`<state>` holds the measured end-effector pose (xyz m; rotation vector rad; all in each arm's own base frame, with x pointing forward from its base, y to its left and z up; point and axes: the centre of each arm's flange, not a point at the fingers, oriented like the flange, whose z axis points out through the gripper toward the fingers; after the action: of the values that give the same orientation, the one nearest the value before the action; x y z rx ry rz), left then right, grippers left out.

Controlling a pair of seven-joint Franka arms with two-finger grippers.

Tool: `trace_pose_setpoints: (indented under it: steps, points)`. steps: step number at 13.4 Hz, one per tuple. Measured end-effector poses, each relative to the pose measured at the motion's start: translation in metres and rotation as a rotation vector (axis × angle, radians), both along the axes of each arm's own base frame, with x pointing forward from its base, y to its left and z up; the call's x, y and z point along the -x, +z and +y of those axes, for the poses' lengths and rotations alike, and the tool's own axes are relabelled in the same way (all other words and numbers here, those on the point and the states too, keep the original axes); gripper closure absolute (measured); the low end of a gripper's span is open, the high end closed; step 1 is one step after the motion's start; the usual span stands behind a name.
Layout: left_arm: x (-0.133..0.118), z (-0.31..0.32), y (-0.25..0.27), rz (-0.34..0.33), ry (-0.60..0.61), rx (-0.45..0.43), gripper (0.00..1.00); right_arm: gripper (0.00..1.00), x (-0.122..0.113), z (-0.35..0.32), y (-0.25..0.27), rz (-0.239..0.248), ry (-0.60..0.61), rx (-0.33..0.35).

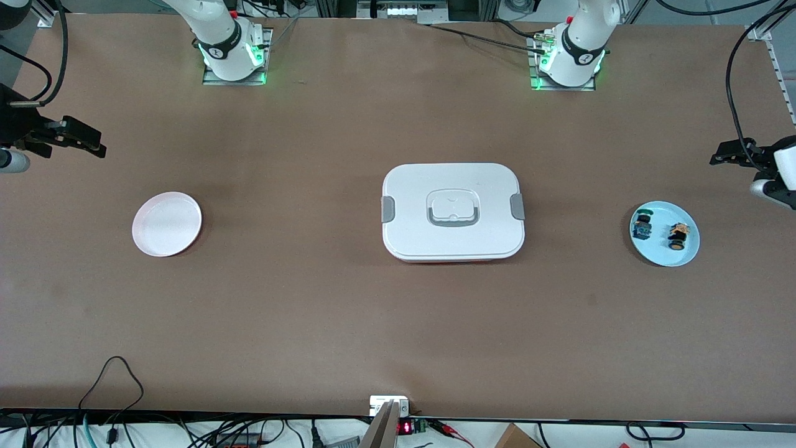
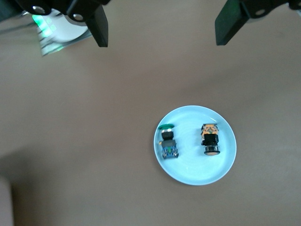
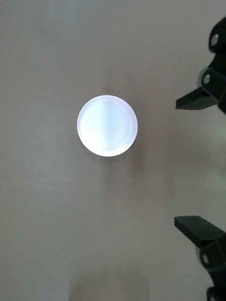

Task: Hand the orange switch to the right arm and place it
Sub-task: 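Move the left gripper toward the light-blue plate of switches, then lower the left gripper and grasp the orange-topped switch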

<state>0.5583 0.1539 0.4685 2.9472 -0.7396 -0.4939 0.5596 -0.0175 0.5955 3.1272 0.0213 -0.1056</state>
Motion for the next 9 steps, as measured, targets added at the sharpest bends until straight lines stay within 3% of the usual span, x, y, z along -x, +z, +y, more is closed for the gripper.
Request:
trace_pose_setpoints:
  steps: [2,9]
  points:
    - [0.002,0.001,-0.024,0.011,-0.169,0.04,0.0,0.0,0.0,0.0,0.0,0.0,0.0,0.0]
    - [0.006,0.032,-0.136,-0.048,-0.764,0.205,0.0,0.0,0.0,-0.001,0.001,-0.003,-0.002,0.001]
